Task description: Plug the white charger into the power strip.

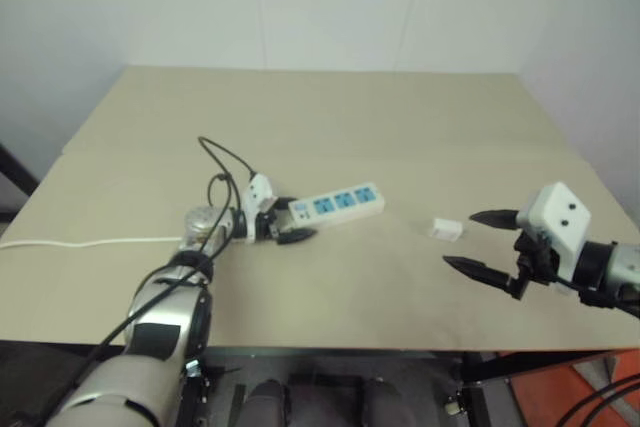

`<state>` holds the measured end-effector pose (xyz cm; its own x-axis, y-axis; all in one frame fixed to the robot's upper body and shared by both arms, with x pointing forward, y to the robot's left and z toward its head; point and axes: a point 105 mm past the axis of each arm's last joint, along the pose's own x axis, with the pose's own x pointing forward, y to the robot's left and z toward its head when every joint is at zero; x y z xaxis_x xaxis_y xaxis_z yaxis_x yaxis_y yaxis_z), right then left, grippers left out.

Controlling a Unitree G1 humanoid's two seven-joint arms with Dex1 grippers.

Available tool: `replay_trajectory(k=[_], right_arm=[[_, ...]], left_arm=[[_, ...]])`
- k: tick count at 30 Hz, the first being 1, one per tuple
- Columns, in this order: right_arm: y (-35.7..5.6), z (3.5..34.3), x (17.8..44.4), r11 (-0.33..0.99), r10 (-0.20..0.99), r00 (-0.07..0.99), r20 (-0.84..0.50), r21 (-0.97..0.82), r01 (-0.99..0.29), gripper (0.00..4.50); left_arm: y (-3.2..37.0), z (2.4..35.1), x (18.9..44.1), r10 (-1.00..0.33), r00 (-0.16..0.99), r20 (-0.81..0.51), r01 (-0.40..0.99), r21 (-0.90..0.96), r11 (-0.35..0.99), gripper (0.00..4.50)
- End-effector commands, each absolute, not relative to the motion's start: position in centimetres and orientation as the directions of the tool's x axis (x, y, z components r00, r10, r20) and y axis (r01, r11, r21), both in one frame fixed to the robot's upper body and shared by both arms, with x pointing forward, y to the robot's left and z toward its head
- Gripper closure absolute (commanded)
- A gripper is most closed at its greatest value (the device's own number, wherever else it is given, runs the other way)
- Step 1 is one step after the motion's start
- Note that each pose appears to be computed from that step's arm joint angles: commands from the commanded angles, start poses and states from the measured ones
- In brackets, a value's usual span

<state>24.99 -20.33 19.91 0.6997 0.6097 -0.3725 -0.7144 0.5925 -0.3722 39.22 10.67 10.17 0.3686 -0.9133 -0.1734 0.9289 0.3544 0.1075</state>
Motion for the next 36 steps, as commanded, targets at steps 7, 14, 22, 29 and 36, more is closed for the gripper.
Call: replay_trajectory(k=[7,14,22,29,36], right_arm=[[-20.0,20.6,25.2,0.578,0.612,0.706,-0.357,-0.408,-0.707,0.0],[-20.0,21.2,25.8,0.548,0.596,0.691,-0.409,-0.422,-0.722,0.0],[-17.4,21.2,30.0,0.408,0.514,0.579,-0.633,-0.413,-0.814,0.0],[-16.3,19.4,33.7,0.301,0.425,0.476,-0.77,-0.375,-0.877,0.0],[-16.6,18.3,36.6,0.264,0.284,0.444,-0.85,-0.376,-0.888,0.0]], left_arm=[[10.4,8.7,38.5,-0.911,0.345,-0.226,0.937,0.133,0.322,1.21],[10.4,9.4,37.8,-0.934,0.251,-0.254,0.963,0.166,0.214,1.21],[9.4,10.9,36.9,-0.961,0.115,-0.251,0.98,0.189,0.068,1.21],[9.1,10.7,35.9,-0.961,0.024,-0.276,0.981,0.19,-0.03,1.21],[9.0,10.6,35.7,-0.962,0.022,-0.272,0.98,0.195,-0.032,1.21]])
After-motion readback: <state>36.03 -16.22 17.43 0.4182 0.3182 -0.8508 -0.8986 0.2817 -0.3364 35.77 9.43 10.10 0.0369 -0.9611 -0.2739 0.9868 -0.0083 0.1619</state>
